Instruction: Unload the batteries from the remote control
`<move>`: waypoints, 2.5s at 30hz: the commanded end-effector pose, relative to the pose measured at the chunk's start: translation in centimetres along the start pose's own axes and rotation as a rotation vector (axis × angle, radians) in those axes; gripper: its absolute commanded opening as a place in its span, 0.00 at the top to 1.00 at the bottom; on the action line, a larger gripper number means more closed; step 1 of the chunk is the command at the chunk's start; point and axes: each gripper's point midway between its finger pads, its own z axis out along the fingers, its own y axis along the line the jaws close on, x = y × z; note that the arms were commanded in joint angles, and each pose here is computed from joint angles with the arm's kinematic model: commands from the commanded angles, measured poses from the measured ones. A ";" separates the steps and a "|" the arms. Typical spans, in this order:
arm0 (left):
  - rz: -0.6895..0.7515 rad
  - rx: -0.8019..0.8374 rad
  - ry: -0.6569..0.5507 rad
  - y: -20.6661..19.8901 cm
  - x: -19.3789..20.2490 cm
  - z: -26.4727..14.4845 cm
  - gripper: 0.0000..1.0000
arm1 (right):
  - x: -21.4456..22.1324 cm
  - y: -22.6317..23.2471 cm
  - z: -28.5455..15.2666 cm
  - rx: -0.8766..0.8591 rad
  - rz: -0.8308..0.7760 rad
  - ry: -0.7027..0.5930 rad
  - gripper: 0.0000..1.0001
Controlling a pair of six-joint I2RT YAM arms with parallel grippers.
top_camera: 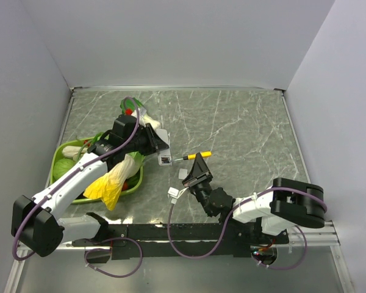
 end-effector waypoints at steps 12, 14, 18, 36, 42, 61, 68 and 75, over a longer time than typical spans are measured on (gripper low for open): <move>-0.015 0.054 -0.040 -1.6 -1.0 -0.3 0.99 | 1.0 -5.8 -1.3 0.196 -0.082 0.059 1.00; -0.018 0.060 -0.041 -1.7 -0.9 -0.2 0.99 | 0.9 -5.9 -1.2 0.197 -0.058 0.058 1.00; -0.029 0.066 -0.040 -1.6 -0.8 -0.1 0.99 | -0.1 -6.2 -0.8 0.201 -0.013 0.049 1.00; -0.035 0.085 -0.035 -1.3 -0.3 0.3 0.99 | -1.4 -4.7 0.0 0.177 0.367 0.064 1.00; -0.035 0.119 -0.029 -2.0 -0.3 0.2 0.99 | -2.2 -3.6 -0.5 0.177 0.488 -0.005 1.00; -0.018 0.183 -0.009 -2.8 0.0 0.6 0.99 | -2.4 -2.3 -1.0 0.172 0.775 -0.037 1.00; -0.011 0.184 -0.020 -2.9 -0.4 0.8 0.99 | -2.9 -2.0 -0.9 0.144 0.841 -0.061 1.00; -0.011 0.192 -0.012 -2.9 -0.3 1.4 0.99 | -3.5 -0.6 -0.9 0.105 0.911 -0.077 1.00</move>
